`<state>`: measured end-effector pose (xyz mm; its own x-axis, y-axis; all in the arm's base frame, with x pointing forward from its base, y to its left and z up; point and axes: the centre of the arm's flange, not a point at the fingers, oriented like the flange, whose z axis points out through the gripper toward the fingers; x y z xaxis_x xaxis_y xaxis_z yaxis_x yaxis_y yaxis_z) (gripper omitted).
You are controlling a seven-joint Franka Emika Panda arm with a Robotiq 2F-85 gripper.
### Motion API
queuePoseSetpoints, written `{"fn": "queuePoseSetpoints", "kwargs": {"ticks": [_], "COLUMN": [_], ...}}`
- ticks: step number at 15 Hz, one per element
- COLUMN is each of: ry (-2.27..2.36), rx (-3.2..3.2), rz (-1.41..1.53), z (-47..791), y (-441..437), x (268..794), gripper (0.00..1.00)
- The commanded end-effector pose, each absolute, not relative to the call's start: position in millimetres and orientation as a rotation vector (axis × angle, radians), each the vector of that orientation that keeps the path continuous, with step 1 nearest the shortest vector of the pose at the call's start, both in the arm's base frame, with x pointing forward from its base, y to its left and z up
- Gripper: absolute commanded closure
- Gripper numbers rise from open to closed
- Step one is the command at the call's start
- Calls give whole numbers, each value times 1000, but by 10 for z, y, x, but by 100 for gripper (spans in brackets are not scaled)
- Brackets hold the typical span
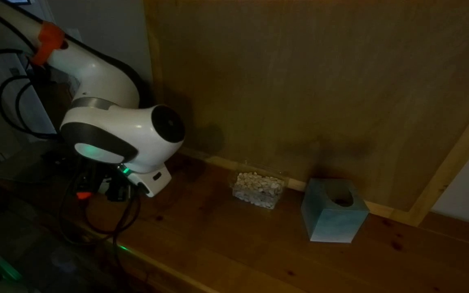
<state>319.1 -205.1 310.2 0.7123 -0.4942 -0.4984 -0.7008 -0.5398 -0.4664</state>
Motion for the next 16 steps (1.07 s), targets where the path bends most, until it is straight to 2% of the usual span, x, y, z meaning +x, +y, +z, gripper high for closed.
{"fn": "queuePoseSetpoints", "kwargs": {"ticks": [1,3,4,16], "ry": [897,901,904,946], "rx": [-2118,-2062,-2042,-2016], "rz": [461,500,522,627], "z": [2993,2923,2878,2683], "y": [-2077,-2045,-2039,-2038], "x": [3328,3372,3385,3333], "gripper": [81,95,99,100]}}
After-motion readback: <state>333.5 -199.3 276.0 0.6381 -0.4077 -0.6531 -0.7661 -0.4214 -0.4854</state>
